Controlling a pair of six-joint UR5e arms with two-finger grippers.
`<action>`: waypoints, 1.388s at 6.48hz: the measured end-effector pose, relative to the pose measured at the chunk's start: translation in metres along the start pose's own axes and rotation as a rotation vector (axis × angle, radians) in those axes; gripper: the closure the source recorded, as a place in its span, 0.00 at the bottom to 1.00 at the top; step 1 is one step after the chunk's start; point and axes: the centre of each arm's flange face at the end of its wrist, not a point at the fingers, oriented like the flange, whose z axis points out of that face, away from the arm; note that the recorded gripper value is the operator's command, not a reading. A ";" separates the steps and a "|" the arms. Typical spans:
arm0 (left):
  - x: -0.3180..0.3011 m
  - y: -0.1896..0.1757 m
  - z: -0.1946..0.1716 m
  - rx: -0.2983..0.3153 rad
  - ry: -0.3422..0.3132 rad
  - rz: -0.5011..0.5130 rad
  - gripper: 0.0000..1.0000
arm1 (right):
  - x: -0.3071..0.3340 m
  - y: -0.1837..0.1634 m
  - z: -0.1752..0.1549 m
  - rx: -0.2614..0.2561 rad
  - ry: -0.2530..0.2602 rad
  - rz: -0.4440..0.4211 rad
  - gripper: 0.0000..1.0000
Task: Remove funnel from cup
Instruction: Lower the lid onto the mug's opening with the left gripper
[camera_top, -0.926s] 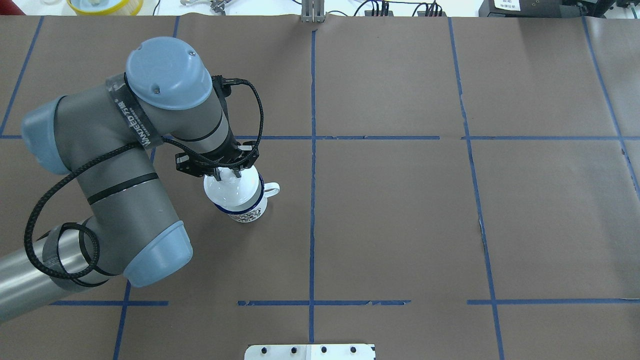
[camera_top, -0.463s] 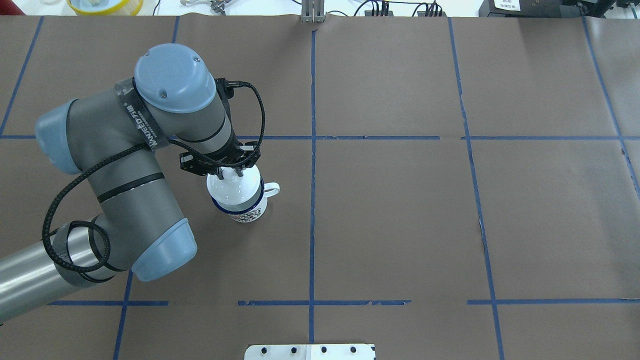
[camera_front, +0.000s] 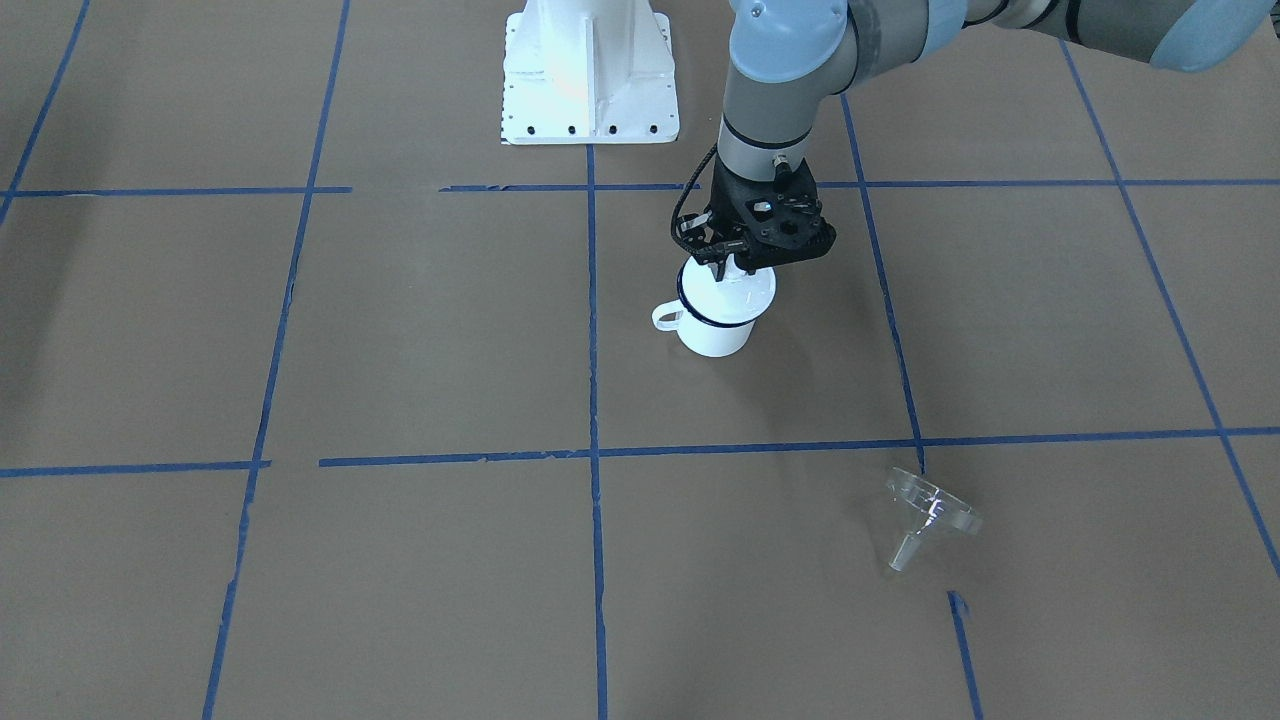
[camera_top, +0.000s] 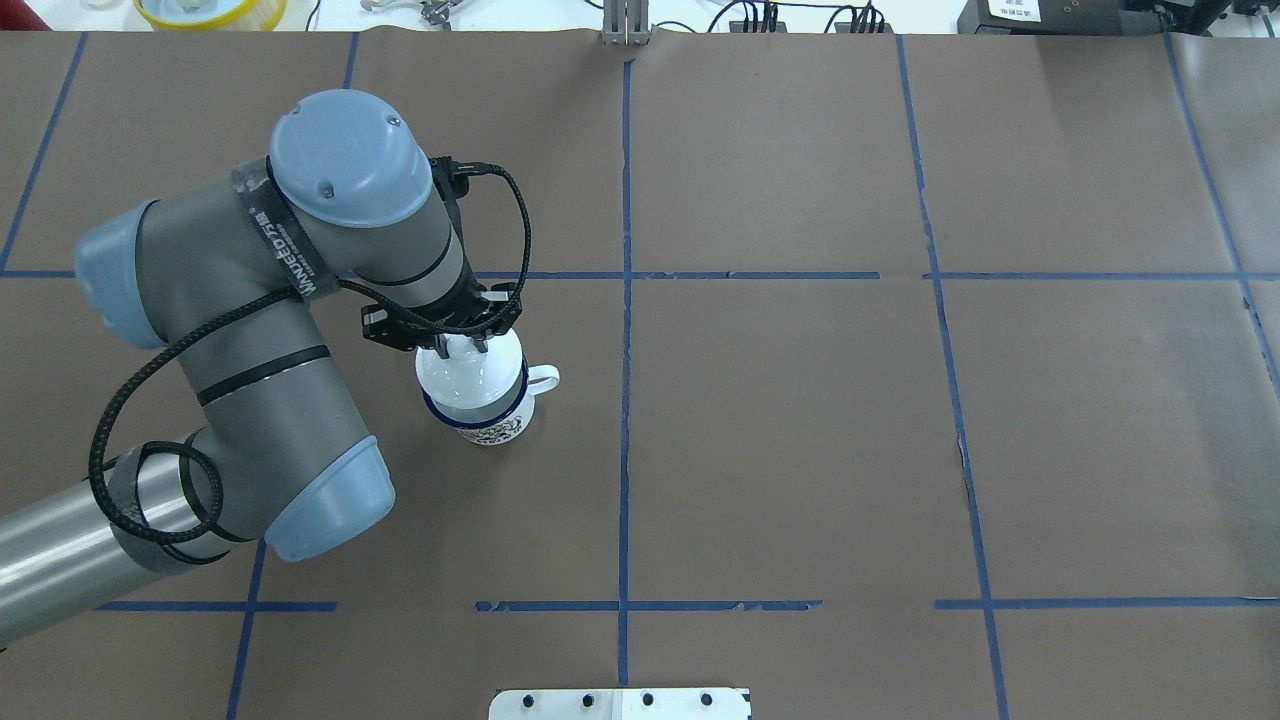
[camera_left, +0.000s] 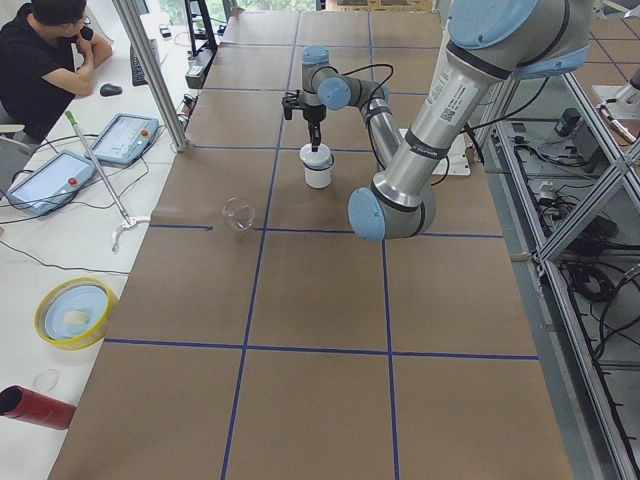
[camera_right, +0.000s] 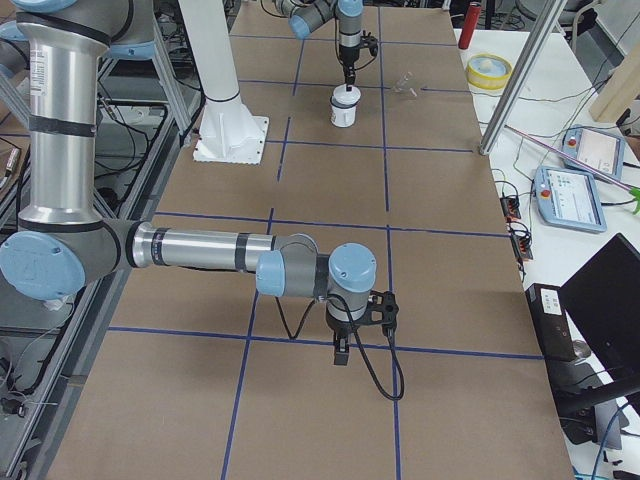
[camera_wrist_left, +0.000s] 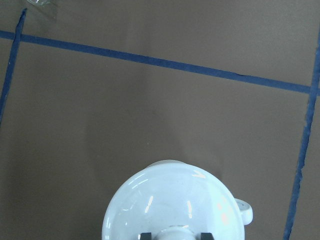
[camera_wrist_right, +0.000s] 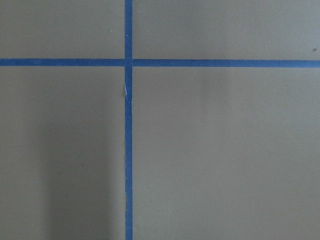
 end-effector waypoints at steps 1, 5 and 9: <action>-0.002 0.000 0.002 0.000 0.001 0.001 1.00 | 0.000 0.000 0.000 0.000 0.000 0.000 0.00; -0.003 0.001 0.003 0.000 0.010 0.005 1.00 | 0.000 0.000 0.000 0.000 0.000 0.000 0.00; 0.000 0.007 0.006 -0.008 0.013 0.009 1.00 | 0.000 0.000 0.000 0.000 0.000 0.000 0.00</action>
